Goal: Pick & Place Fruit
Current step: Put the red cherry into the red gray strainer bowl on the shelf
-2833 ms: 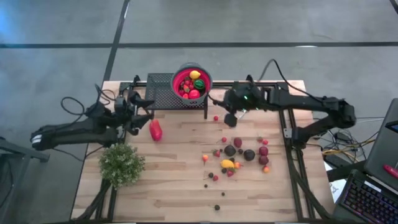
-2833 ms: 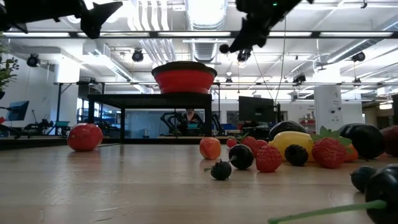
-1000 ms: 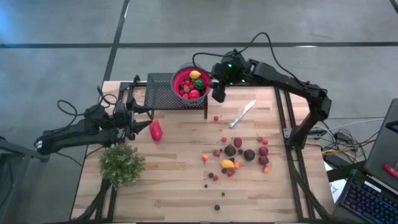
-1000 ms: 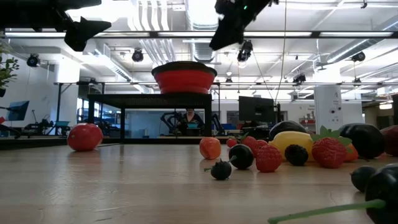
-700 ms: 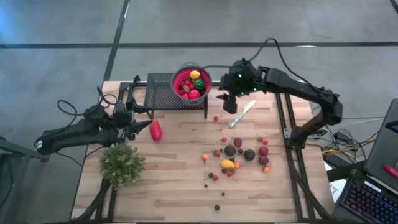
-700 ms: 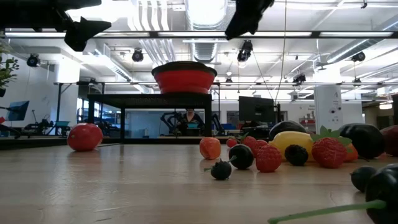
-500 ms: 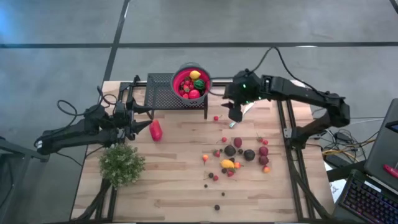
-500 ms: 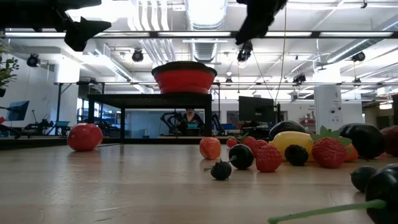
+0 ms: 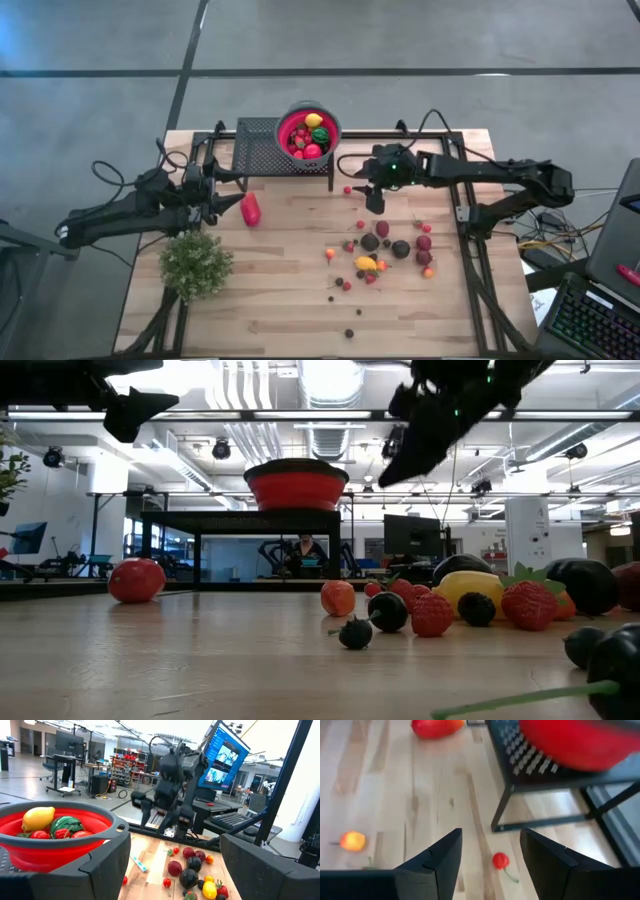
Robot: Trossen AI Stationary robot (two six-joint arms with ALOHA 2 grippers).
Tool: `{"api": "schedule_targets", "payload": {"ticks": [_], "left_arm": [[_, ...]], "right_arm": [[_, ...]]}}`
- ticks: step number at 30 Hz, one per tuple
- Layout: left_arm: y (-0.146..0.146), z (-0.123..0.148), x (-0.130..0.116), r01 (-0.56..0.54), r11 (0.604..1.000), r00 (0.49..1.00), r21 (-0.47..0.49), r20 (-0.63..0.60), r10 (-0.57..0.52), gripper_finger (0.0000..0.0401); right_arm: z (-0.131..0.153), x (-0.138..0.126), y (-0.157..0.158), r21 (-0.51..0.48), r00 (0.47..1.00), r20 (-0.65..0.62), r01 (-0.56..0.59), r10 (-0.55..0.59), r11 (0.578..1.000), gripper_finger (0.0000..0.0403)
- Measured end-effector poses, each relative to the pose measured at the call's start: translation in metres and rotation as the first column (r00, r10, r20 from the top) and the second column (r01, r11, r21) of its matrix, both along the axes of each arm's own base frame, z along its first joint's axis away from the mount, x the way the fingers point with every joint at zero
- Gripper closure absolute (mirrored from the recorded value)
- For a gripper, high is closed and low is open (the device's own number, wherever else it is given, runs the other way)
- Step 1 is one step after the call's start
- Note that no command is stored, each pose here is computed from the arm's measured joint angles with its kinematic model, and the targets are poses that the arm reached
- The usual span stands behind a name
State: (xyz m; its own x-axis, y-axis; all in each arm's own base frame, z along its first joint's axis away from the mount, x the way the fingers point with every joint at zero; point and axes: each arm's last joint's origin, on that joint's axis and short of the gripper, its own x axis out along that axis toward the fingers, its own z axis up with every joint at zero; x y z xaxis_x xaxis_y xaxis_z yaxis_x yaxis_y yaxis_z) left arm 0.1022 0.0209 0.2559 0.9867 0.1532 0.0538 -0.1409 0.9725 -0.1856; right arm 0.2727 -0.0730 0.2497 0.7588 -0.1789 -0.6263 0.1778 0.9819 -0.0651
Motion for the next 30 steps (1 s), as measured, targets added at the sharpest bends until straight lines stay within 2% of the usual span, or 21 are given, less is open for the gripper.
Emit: {"api": "schedule_targets", "payload": {"ticks": [9,20,26,30], "left_arm": [[0.000,0.000,0.000,0.000,1.000,1.000,0.000,0.000,0.000,0.0089],[0.000,0.000,0.000,0.000,1.000,1.000,0.000,0.000,0.000,0.0089],[0.000,0.000,0.000,0.000,1.000,1.000,0.000,0.000,0.000,0.0089],[0.000,0.000,0.000,0.000,1.000,1.000,0.000,0.000,0.000,0.0089]], "right_arm": [[-0.045,0.009,-0.003,0.019,1.000,0.004,0.018,-0.018,1.000,0.0159],[-0.084,0.026,-0.022,0.039,0.997,-0.009,0.076,-0.076,0.996,0.0107],[-0.106,0.029,-0.033,0.067,0.991,-0.052,0.125,-0.121,0.990,0.0097],[-0.119,0.032,-0.035,0.074,0.989,-0.078,0.129,-0.123,0.989,0.0104]]}}
